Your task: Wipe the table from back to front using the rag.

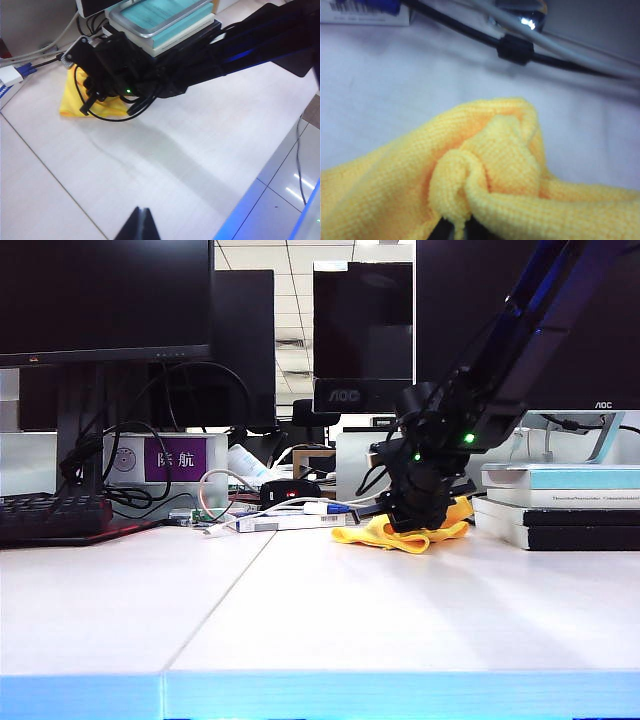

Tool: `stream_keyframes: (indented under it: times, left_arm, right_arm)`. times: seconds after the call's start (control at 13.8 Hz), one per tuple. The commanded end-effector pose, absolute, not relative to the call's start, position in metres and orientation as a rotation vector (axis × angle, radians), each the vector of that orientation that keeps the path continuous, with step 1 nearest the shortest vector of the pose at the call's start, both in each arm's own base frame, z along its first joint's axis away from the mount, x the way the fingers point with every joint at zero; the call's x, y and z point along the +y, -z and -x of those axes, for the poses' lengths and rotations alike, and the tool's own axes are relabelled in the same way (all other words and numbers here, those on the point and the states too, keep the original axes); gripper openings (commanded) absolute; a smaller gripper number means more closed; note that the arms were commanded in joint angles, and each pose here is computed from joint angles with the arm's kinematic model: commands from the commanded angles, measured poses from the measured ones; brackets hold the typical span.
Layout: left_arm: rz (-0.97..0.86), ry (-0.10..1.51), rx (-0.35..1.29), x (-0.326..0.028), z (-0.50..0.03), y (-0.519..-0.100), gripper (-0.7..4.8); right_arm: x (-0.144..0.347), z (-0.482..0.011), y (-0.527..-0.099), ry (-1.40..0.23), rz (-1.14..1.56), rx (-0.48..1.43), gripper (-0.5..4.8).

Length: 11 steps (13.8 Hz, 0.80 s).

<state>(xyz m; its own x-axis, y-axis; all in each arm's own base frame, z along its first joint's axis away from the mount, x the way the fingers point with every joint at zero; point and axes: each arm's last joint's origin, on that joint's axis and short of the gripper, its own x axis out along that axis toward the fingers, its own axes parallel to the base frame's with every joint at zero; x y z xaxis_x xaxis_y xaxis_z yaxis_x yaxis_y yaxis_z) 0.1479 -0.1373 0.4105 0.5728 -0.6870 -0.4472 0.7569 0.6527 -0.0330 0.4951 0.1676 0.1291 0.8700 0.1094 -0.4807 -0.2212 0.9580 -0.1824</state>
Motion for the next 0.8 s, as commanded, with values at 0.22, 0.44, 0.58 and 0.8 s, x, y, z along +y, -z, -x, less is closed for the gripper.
stream_keyframes:
  times: [0.22,0.44,0.58,0.8]
  left_arm:
    - [-0.159,0.857,0.433,-0.137,-0.147,-0.414,-0.06]
    - [-0.16,0.856,0.434,-0.137,-0.148,-0.413,-0.06]
    - [-0.16,0.856,0.435,-0.137,-0.148,-0.413,-0.06]
    - [-0.16,0.856,0.435,-0.137,-0.148,-0.413,-0.05]
  right_arm:
    - [0.166,-0.513,-0.111,-0.171,0.237,0.481,-0.02]
    - [0.166,-0.525,-0.105,-0.17,0.259,0.465,-0.02]
    - [0.166,-0.534,-0.1,-0.171,0.278,0.452,-0.02]
    - [0.17,-0.544,-0.097,-0.192,0.28,0.426,-0.02]
